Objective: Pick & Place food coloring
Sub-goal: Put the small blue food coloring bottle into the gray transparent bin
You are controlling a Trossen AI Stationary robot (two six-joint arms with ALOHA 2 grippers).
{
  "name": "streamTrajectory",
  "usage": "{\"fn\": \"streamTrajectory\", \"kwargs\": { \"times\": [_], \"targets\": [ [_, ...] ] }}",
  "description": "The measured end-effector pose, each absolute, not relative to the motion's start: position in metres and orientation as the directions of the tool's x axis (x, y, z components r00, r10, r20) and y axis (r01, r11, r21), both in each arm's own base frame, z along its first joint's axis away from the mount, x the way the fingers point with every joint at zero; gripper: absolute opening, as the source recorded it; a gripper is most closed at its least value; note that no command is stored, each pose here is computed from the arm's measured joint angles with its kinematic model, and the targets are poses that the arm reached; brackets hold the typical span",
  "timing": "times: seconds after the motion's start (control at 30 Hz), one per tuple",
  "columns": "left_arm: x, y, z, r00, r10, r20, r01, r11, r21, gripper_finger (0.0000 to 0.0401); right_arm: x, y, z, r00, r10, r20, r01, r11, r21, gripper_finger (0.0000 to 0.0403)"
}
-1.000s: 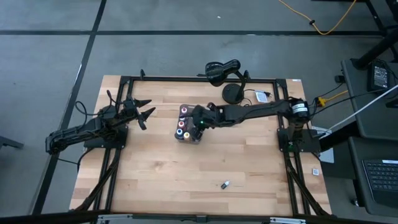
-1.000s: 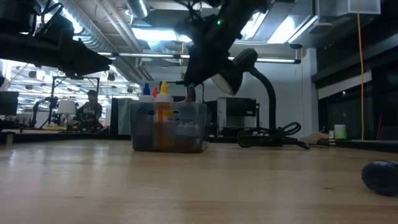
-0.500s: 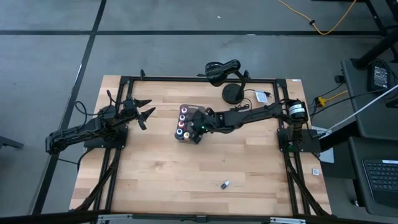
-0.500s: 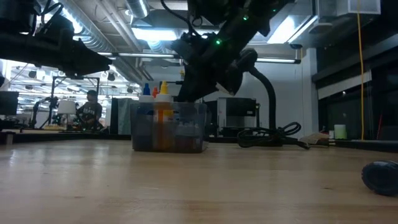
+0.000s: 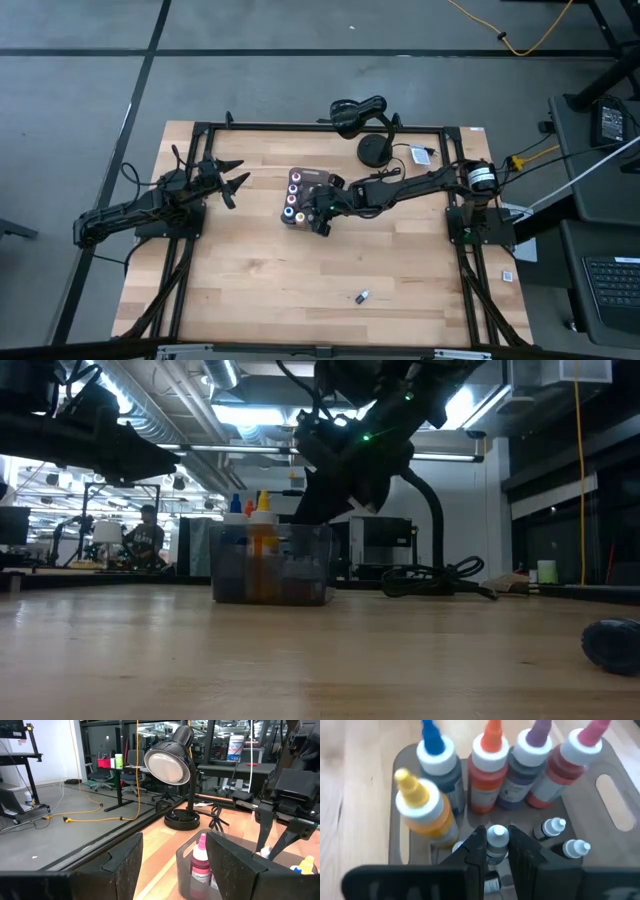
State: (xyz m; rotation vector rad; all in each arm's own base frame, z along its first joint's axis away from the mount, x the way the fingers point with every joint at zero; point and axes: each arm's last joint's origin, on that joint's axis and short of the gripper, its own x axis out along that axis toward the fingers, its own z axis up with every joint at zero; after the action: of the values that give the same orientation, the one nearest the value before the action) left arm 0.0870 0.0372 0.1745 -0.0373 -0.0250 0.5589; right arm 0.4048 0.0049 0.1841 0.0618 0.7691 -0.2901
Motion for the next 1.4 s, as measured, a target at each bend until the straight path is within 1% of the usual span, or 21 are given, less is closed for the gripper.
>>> {"fn": "streamTrajectory", "kwargs": {
  "times": [0.23,0.4,0.67,0.9,1.4],
  "targets": [
    [0.087,0.037,0.174,0.848,0.531,0.013,-0.530,0.847,-0.042,0.0212,0.400,0.007,0.177,0.708,-0.160,-0.688,0.175,0.983,-0.049,0.0063],
    [0.087,0.037,0.174,0.847,0.531,0.013,-0.530,0.847,-0.042,0.0212,0.396,0.005,0.169,0.701,-0.165,-0.693,0.192,0.981,-0.039,0.0063],
    [0.087,0.037,0.174,0.847,0.531,0.013,-0.530,0.847,-0.042,0.0212,0.395,-0.001,0.166,0.726,-0.180,-0.663,0.214,0.976,-0.031,0.0063],
    [0.087,0.037,0.174,0.847,0.531,0.013,-0.530,0.847,-0.042,0.0212,0.394,-0.013,0.165,0.711,-0.203,-0.673,0.242,0.970,-0.038,0.0063],
    [0.087,0.037,0.174,0.847,0.531,0.013,-0.530,0.847,-0.042,0.0212,0.392,-0.015,0.164,0.692,-0.183,-0.698,0.222,0.974,-0.035,0.0063]
  ]
}}
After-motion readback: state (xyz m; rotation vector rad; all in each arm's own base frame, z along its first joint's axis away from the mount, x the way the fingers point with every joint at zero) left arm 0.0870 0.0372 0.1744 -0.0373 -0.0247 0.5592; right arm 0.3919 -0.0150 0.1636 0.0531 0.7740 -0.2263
